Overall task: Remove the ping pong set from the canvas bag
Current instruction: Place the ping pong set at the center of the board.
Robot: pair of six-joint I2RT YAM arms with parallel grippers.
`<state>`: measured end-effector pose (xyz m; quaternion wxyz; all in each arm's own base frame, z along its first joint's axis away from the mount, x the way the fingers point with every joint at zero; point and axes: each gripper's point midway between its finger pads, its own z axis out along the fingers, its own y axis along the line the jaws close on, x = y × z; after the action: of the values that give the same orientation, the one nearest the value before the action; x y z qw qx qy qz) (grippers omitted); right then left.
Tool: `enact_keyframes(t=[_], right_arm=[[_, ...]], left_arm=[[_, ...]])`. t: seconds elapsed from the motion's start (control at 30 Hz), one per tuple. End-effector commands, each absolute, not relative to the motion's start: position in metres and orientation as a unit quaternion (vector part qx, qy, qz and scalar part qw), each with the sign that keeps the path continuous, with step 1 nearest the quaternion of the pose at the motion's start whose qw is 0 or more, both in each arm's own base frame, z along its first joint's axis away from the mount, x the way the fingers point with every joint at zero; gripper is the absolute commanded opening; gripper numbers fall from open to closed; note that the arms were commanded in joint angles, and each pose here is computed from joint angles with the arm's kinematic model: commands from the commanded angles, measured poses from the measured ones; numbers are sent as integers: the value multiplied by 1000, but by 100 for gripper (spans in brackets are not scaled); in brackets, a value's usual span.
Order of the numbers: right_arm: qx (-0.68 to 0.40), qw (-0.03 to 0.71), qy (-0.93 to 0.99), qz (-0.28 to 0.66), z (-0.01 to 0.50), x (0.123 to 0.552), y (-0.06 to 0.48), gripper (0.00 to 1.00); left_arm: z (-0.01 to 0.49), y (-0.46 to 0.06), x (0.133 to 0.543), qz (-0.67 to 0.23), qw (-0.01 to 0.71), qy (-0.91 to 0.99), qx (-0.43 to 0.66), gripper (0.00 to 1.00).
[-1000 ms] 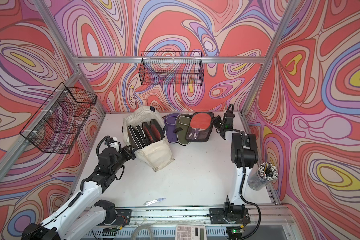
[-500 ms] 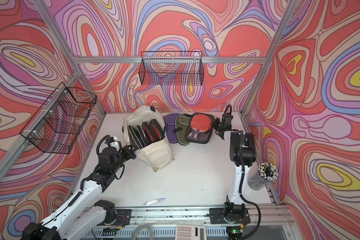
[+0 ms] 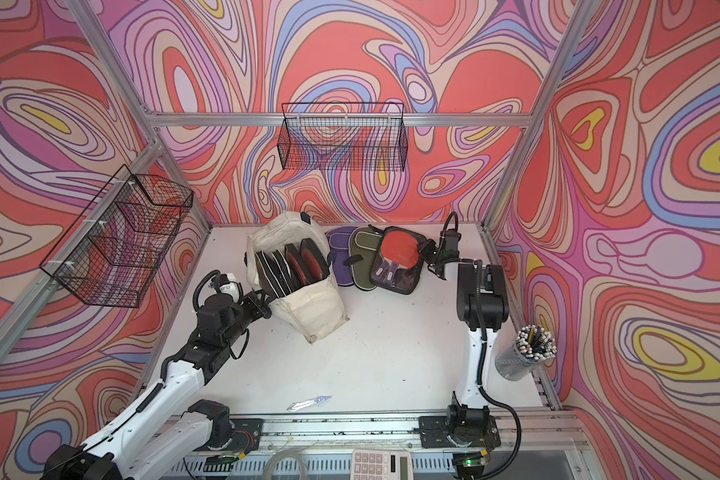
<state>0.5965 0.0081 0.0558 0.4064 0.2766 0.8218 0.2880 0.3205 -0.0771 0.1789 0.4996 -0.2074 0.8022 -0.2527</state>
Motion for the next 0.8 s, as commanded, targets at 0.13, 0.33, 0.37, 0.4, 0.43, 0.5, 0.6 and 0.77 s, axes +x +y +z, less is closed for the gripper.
enact_keyframes(t=[0.13, 0.33, 0.37, 0.4, 0.43, 0.5, 0.6, 0.77], right_arm=[[264, 427, 818, 282, 73, 597, 9, 68], [256, 441, 816, 273, 90, 592, 7, 81], [253, 446, 814, 272, 97, 591, 7, 82], [250, 450, 813, 272, 102, 590, 7, 83], [247, 455, 811, 271, 109, 590, 6, 83], [240, 464, 809, 271, 122, 587, 7, 85], [230, 476, 805, 270, 142, 581, 8, 97], [218, 493, 792, 286, 174, 570, 13, 98]], left_arm=[[179, -79, 318, -252, 493, 807, -205, 0], [179, -80, 320, -253, 491, 808, -204, 0], [179, -80, 320, -252, 492, 808, -204, 0], [179, -80, 320, -252, 492, 808, -204, 0], [180, -79, 320, -251, 492, 808, -204, 0], [180, -79, 320, -249, 493, 809, -204, 0], [182, -79, 320, -250, 495, 807, -203, 0], [183, -75, 320, -236, 497, 809, -204, 0]])
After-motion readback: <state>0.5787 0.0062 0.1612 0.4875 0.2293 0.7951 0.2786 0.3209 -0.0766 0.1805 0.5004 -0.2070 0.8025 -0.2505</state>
